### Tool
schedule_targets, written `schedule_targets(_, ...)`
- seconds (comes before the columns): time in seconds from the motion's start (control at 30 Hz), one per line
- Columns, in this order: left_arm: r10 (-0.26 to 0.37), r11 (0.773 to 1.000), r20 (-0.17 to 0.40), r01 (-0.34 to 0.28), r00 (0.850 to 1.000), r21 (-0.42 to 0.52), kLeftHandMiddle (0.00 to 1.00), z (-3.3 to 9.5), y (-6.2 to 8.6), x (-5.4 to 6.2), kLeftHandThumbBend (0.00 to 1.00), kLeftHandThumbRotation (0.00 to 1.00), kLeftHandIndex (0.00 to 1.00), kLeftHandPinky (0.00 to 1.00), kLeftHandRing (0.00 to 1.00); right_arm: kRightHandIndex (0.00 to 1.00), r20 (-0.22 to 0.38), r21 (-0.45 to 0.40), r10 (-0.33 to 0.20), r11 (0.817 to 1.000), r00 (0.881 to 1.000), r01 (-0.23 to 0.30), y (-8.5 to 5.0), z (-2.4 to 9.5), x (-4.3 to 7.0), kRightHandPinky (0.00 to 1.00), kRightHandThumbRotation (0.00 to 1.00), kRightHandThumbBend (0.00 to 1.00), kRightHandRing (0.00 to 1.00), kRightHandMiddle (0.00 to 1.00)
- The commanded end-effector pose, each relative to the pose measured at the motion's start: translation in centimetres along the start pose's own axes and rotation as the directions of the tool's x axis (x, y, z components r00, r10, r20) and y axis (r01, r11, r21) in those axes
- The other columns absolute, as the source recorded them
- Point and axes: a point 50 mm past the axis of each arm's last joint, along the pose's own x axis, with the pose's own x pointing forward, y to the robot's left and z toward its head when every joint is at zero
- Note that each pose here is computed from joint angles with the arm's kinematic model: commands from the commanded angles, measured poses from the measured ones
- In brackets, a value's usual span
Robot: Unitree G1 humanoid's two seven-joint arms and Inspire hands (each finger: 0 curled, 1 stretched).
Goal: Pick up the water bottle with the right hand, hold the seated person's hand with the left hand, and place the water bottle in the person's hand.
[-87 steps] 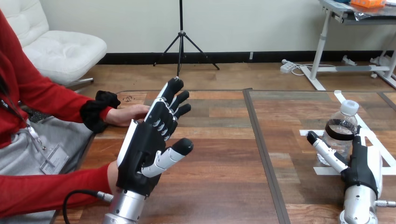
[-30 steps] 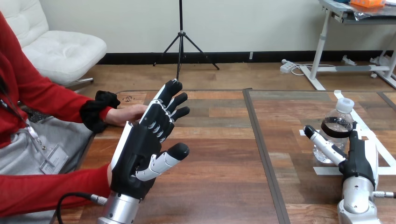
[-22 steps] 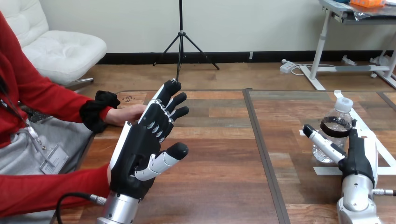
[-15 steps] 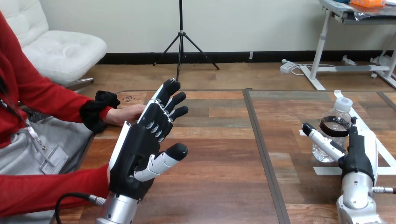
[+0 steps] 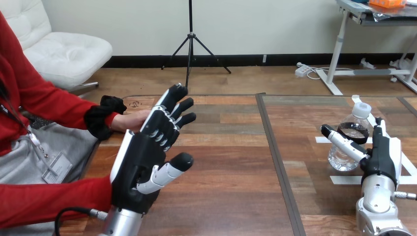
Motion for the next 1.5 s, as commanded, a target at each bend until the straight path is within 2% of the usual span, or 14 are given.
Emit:
schedule_targets(0.0,-0.024,1.000,0.078,0.023,0.997,0.015,0.94,1.4,0.0,1.1,1.00,0.58,0.92,0.84,0.91,0.99,0.063,0.058,-0.014,0.998,0.998,0.011,0.5,3.5,1.2,0.90,0.30,1.00,0.96,0.97)
schedule_targets(0.2,-0.035,0.999,0.093,0.033,0.995,0.020,0.93,1.7,-0.1,1.0,1.00,0.59,0.92,0.84,0.91,0.94,0.066,0.073,-0.051,0.996,0.997,0.047,0.5,3.6,1.1,0.86,0.25,1.00,0.92,0.92)
schedule_targets(0.33,-0.037,0.999,0.095,0.035,0.995,0.016,0.94,1.8,-0.3,0.9,1.00,0.59,0.92,0.84,0.91,0.90,0.053,0.137,-0.078,0.988,0.996,0.070,0.6,3.7,1.1,0.82,0.20,1.00,0.88,0.89)
schedule_targets(0.6,-0.028,1.000,0.096,0.029,0.995,-0.007,0.93,2.1,-0.6,0.8,1.00,0.60,0.92,0.83,0.90,0.81,0.028,0.159,-0.123,0.980,0.992,0.117,0.7,3.6,1.0,0.69,0.08,1.00,0.75,0.80)
schedule_targets(0.73,-0.028,1.000,0.106,0.029,0.994,-0.008,0.92,2.3,-0.8,0.8,1.00,0.59,0.91,0.82,0.90,0.77,0.009,0.204,-0.144,0.969,0.990,0.139,0.8,3.6,0.9,0.65,0.03,1.00,0.71,0.76)
schedule_targets(1.0,-0.036,0.999,0.127,0.039,0.991,-0.016,0.92,2.6,-1.2,0.9,1.00,0.58,0.91,0.81,0.89,0.68,-0.042,0.233,-0.187,0.953,0.982,0.191,0.8,3.5,0.9,0.57,0.00,0.97,0.62,0.66)
schedule_targets(1.07,-0.042,0.998,0.131,0.047,0.990,-0.036,0.92,2.6,-1.4,0.9,1.00,0.58,0.91,0.81,0.89,0.65,-0.057,0.220,-0.195,0.954,0.979,0.203,0.8,3.4,1.0,0.55,0.00,0.96,0.60,0.64)
schedule_targets(1.33,-0.049,0.997,0.136,0.056,0.989,-0.053,0.92,2.9,-1.8,1.1,1.00,0.55,0.90,0.80,0.89,0.56,-0.097,0.231,-0.199,0.949,0.975,0.216,0.7,3.2,1.0,0.51,0.00,0.93,0.57,0.59)
schedule_targets(1.47,-0.047,0.996,0.134,0.057,0.990,-0.072,0.92,3.0,-2.2,1.1,1.00,0.55,0.90,0.80,0.88,0.54,-0.107,0.236,-0.201,0.946,0.974,0.221,0.7,3.0,1.0,0.52,0.00,0.93,0.57,0.59)
